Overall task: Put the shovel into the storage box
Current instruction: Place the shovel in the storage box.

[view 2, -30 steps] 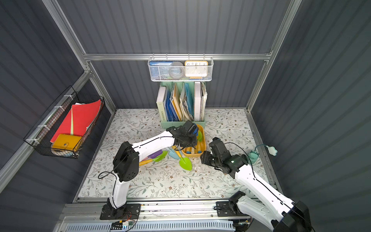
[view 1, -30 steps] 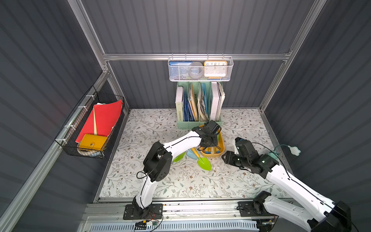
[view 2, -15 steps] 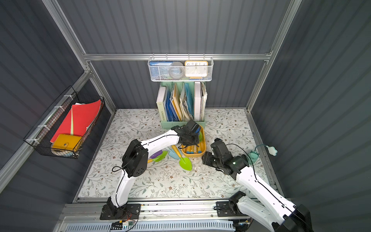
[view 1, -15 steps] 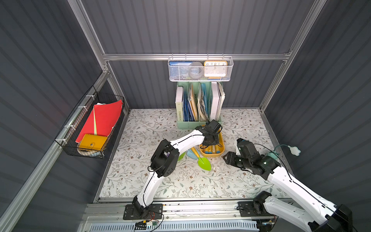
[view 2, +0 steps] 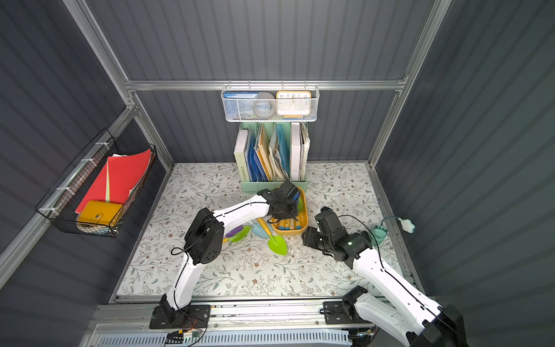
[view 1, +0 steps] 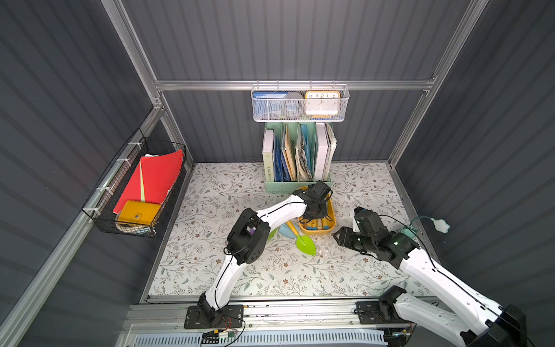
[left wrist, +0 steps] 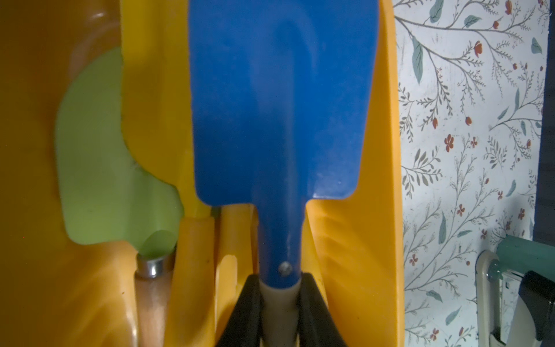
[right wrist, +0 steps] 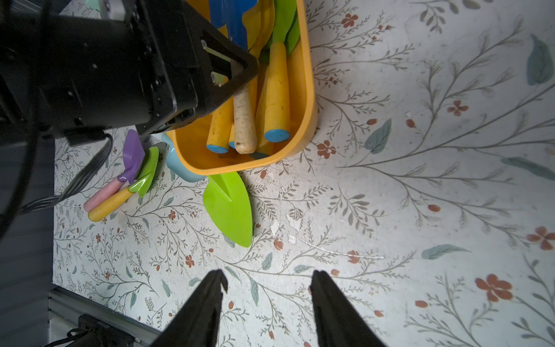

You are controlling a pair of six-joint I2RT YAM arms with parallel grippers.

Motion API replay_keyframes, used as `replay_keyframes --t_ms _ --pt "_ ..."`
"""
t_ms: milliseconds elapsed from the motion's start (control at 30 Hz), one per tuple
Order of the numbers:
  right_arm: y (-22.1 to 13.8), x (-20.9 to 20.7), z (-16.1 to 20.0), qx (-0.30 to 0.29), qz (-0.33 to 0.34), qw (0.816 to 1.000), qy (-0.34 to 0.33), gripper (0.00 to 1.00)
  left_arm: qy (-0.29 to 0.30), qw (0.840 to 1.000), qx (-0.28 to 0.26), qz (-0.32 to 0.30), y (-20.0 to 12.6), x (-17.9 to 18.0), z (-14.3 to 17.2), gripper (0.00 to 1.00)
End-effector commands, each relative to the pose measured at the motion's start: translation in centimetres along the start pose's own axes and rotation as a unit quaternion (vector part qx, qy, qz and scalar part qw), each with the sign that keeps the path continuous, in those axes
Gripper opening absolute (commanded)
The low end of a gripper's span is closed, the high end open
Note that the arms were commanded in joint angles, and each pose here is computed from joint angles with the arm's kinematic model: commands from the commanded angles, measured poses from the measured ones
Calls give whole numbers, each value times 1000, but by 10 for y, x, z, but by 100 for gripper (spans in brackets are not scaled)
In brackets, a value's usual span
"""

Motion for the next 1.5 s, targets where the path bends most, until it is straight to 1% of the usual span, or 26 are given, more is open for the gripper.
replay_keyframes --t_ms 0,100,267,367,467,533,733,933,1233,1267,1333,1467 --pt "2 0 -1 3 2 1000 4 53 9 1000 1 0 7 1 -1 29" --pt "3 1 -1 4 1 1000 5 53 10 1000 -4 3 3 -2 -4 33" --pt "2 2 -3 3 0 1000 4 53 12 1000 -13 5 -8 -4 -6 33" --pt "1 4 -4 3 -1 1000 1 53 10 1000 -26 13 -21 -6 -9 34" --pt "0 7 -4 8 -6 1000 -5 53 13 999 -38 23 -36 -8 -10 38" --pt "-1 10 -5 11 -13 1000 -9 54 16 999 -45 26 -47 -8 -11 39" --pt "0 22 -3 36 -37 998 -20 54 26 998 -60 24 -73 -1 -7 43" --pt "2 35 0 53 -65 996 -33 54 23 998 -58 10 -86 15 5 44" --pt "3 54 17 79 -89 990 -73 55 12 998 -67 6 -116 42 21 54" --pt "4 55 19 81 -91 990 -77 55 11 998 -55 -8 -112 54 31 55" --pt "5 59 23 85 -96 988 -83 55 7 999 -50 -18 -115 64 37 56" --pt "9 64 29 91 -101 987 -90 55 -4 998 -46 -34 -122 82 48 57"
Point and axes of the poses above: each gripper's point midway between its finger pads, its own y axis out along the fingers, its own x axis along the line the jaws close on, z = x × y, the point moved 3 cm from there along -y, back along the fingers, and after that the axes turned 1 degree about y, right-handed, at the moved point
